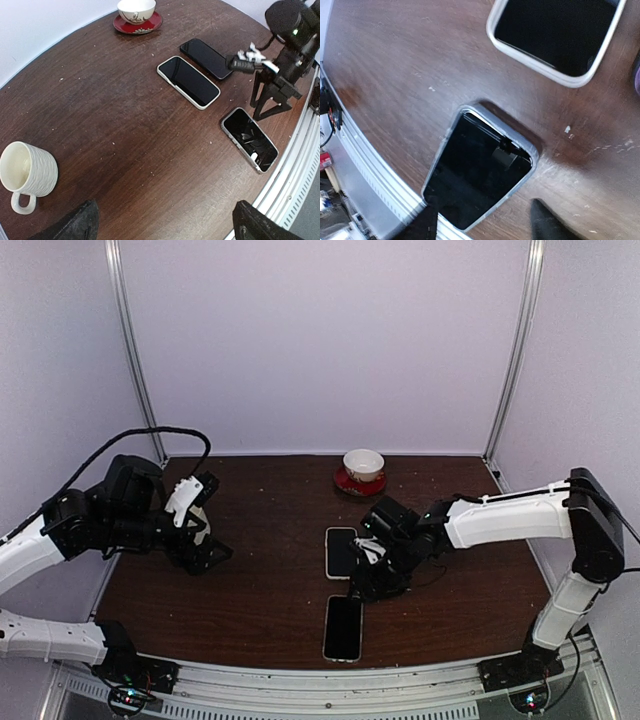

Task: Put the phone into the phone case

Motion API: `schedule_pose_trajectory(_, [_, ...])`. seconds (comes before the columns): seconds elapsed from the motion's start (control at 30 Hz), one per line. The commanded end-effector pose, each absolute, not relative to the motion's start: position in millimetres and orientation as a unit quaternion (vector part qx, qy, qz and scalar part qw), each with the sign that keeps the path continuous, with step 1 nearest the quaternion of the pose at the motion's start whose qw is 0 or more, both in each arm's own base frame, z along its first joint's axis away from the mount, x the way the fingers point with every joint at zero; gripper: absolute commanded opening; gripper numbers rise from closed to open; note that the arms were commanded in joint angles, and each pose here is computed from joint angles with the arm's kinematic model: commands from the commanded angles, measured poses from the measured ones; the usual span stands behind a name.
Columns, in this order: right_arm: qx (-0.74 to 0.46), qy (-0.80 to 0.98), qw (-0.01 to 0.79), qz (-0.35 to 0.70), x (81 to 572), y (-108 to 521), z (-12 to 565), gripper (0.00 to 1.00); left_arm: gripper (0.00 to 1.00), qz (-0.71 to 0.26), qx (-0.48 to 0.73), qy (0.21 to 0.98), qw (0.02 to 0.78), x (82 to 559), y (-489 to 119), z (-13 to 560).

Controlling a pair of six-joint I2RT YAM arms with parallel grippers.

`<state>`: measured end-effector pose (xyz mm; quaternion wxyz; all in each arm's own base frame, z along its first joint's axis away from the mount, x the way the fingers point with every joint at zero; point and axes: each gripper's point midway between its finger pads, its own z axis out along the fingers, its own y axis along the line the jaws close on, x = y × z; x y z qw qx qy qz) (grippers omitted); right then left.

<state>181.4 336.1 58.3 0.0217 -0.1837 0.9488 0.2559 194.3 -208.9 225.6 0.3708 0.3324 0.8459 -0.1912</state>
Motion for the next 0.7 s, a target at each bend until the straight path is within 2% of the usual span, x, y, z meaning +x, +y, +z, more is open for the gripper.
schedule_pose_trajectory(0.0, [-0.232,0.946,0.12,0.192,215.7,305.9,113.7,0.95,0.97,-0.145,0.33,0.848,0.388,213.2,-200.5,227.4])
schedule_pose_trajectory(0.03, [-0.224,0.948,0.144,0.176,226.6,291.8,122.5,0.99,0.98,-0.137,0.324,0.852,0.387,218.4,-196.7,226.7])
schedule_pose_trajectory(0.2, [-0.105,0.949,0.266,0.129,277.2,191.2,156.4,1.0,0.98,-0.119,0.221,0.889,0.383,255.6,-155.2,221.3])
schedule_pose_trajectory(0.33, [0.013,0.924,0.377,0.067,288.8,105.3,186.3,1.0,0.97,-0.116,0.104,0.913,0.378,277.0,-110.9,204.1])
schedule_pose_trajectory(0.47, [0.07,0.897,0.436,0.038,279.6,72.9,198.7,1.0,0.98,-0.063,0.015,0.913,0.403,283.0,-63.3,192.2])
schedule_pose_trajectory(0.67, [0.11,0.884,0.453,0.024,269.8,55.5,192.6,0.99,0.98,-0.018,-0.01,0.906,0.423,278.4,-42.9,189.5])
